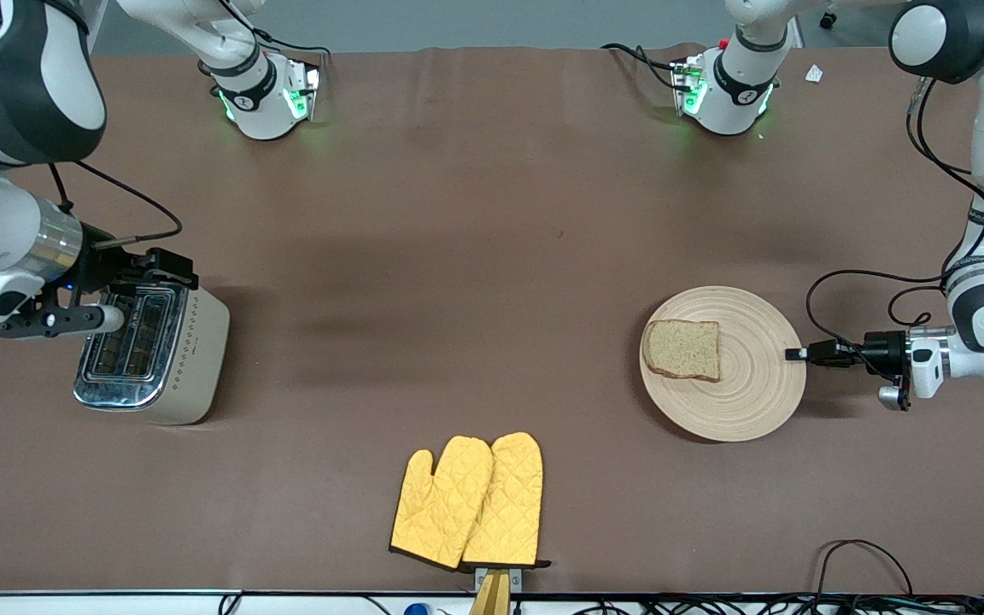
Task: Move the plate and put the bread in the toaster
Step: 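Push the plate with the left gripper while the right gripper nears the toaster, then push the plate toward the toaster while the right gripper lowers to the bread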
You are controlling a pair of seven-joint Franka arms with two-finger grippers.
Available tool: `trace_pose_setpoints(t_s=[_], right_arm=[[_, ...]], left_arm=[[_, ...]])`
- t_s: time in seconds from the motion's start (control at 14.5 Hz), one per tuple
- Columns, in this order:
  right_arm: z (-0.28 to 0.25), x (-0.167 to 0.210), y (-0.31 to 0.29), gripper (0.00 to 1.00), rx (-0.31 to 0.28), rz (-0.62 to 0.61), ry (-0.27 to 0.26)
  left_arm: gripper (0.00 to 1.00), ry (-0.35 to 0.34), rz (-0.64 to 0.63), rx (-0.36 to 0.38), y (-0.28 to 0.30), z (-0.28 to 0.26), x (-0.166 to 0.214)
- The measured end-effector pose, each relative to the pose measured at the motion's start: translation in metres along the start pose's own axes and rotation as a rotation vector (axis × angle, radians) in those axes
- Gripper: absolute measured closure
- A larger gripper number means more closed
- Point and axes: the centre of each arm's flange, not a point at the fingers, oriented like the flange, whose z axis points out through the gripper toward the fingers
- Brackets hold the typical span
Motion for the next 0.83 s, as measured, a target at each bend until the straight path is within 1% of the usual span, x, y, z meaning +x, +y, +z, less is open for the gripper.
trace_pose_setpoints(t_s=[0.28,0.41,0.62,0.83], right_arm=[[0.022,0.007,-0.019,0.00,-0.003,0.010,0.021],[0.032,0.008,-0.020,0.00,0.002,0.015,0.020],[0.042,0.011,-0.020,0.00,0.038,0.035,0.015],[0.065,0.017,-0.022,0.00,0.047,0.076,0.033]], left_arm=[[0.91,-0.022,0.050,-0.036,0.039,0.031,0.021],[0.91,-0.043,0.024,-0.061,0.067,0.054,0.033],[0.91,-0.070,-0.027,-0.114,0.121,0.092,0.050],[0.91,-0.080,-0.049,-0.149,0.178,0.137,0.064]])
